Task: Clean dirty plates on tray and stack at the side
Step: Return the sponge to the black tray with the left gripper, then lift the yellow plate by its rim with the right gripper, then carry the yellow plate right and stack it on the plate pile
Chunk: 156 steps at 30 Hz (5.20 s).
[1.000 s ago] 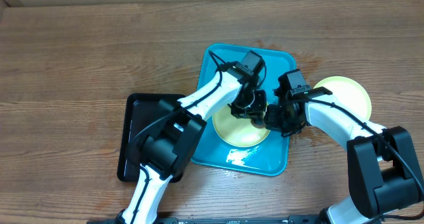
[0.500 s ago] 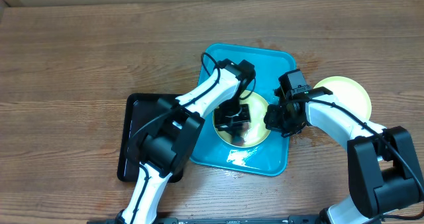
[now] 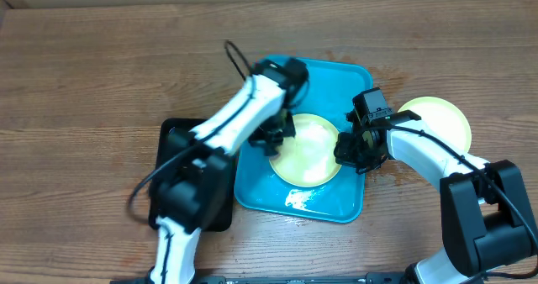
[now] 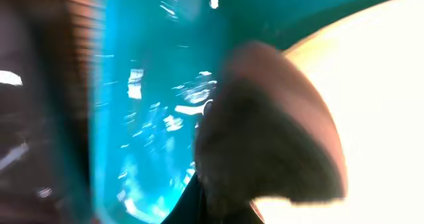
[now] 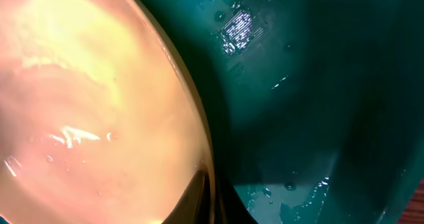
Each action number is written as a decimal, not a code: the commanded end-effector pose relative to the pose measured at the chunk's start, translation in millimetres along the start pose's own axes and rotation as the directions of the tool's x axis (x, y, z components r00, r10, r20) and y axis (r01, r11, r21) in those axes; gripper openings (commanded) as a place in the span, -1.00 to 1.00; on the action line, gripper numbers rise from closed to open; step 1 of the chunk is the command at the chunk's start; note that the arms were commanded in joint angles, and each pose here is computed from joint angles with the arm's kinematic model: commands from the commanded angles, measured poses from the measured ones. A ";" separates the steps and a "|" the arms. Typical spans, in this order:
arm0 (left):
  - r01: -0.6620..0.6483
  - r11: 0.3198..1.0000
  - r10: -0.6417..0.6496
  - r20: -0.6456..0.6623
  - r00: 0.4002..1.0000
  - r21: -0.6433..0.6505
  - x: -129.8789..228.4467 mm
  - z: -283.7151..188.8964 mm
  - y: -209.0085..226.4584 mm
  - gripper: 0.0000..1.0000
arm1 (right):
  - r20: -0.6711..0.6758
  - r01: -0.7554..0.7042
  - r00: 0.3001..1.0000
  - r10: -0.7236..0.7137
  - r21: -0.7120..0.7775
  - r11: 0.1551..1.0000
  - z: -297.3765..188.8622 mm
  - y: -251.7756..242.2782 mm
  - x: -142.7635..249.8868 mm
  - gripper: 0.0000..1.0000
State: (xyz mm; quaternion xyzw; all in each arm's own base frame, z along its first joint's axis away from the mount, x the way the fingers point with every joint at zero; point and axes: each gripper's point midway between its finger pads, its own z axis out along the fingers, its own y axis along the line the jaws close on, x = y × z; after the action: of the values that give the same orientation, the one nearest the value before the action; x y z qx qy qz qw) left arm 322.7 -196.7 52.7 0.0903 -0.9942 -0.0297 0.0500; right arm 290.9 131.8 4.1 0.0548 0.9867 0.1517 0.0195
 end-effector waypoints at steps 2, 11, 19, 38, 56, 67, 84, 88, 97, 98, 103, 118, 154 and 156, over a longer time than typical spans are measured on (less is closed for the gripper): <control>-0.016 0.983 -0.016 0.176 0.984 0.181 -2.0 -101.2 27.6 -0.91 | -0.017 0.011 1.000 -0.010 0.091 0.996 10.0 -19.9 5.7 -0.92; 0.226 0.971 -0.194 0.286 0.938 -0.082 13.9 -141.2 172.9 -0.91 | -0.025 0.011 1.000 -0.008 0.094 0.996 9.9 -20.6 7.6 -0.92; 0.231 0.962 -0.214 0.125 0.969 -0.143 32.4 -20.7 179.7 -0.91 | -0.026 0.022 0.999 -0.019 0.098 0.995 9.8 -21.5 7.7 -0.92; 0.219 0.927 -0.287 0.197 0.938 0.304 19.0 -129.3 186.3 0.31 | 0.272 0.350 0.874 -0.402 0.221 0.910 -121.8 81.2 -13.0 -0.92; 0.083 0.903 -0.334 0.565 0.754 0.423 81.5 -292.2 223.5 0.99 | 0.626 0.480 0.403 -0.668 0.478 0.736 -117.8 258.0 5.5 -0.92; 0.093 0.914 -0.318 0.553 0.770 0.396 78.9 -285.9 226.0 1.00 | 0.699 0.218 0.175 -0.694 0.659 0.719 -173.5 268.7 50.5 -0.92; 0.113 0.917 -0.315 0.520 0.794 0.383 66.5 -276.6 225.5 1.00 | 0.677 0.220 0.128 -0.725 0.693 0.686 -179.2 276.0 65.0 -0.92; 0.117 0.917 -0.313 0.509 0.802 0.380 62.9 -273.8 224.9 1.00 | 0.676 0.220 0.128 -0.726 0.694 0.685 -179.2 275.9 65.0 -0.92; 0.131 0.919 -0.308 0.473 0.826 0.371 61.2 -265.6 224.2 1.00 | 0.676 0.220 0.128 -0.726 0.694 0.685 -179.2 275.9 65.0 -0.92; 0.135 0.919 -0.307 0.461 0.833 0.370 63.7 -263.7 224.0 1.00 | 0.676 0.220 0.128 -0.726 0.694 0.685 -179.2 275.9 65.0 -0.92; 0.141 0.925 -0.313 0.497 0.810 0.353 75.1 -270.0 230.9 1.00 | 0.673 0.220 0.128 -0.729 0.697 0.682 -178.9 275.4 65.0 -0.92; 0.175 0.937 -0.337 0.656 0.676 0.301 123.5 -296.8 259.6 1.00 | 0.696 0.291 0.232 -0.680 0.618 0.731 -159.4 269.3 37.1 -0.93; 0.177 0.938 -0.336 0.648 0.684 0.299 119.9 -295.1 259.1 1.00 | 0.219 -0.788 0.607 0.764 0.040 0.614 -135.1 -239.3 -42.2 -0.92; 0.178 0.938 -0.336 0.648 0.684 0.299 119.9 -295.1 259.1 0.99 | 0.221 -0.788 0.608 0.763 0.044 0.615 -135.3 -239.8 -41.9 -0.88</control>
State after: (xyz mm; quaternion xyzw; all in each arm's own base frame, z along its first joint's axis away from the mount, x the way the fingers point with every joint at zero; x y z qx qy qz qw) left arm 191.5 17.5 372.7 0.2224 -0.9153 0.0498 -0.3320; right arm 297.7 -134.4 54.9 0.4928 0.8655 0.0878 0.0188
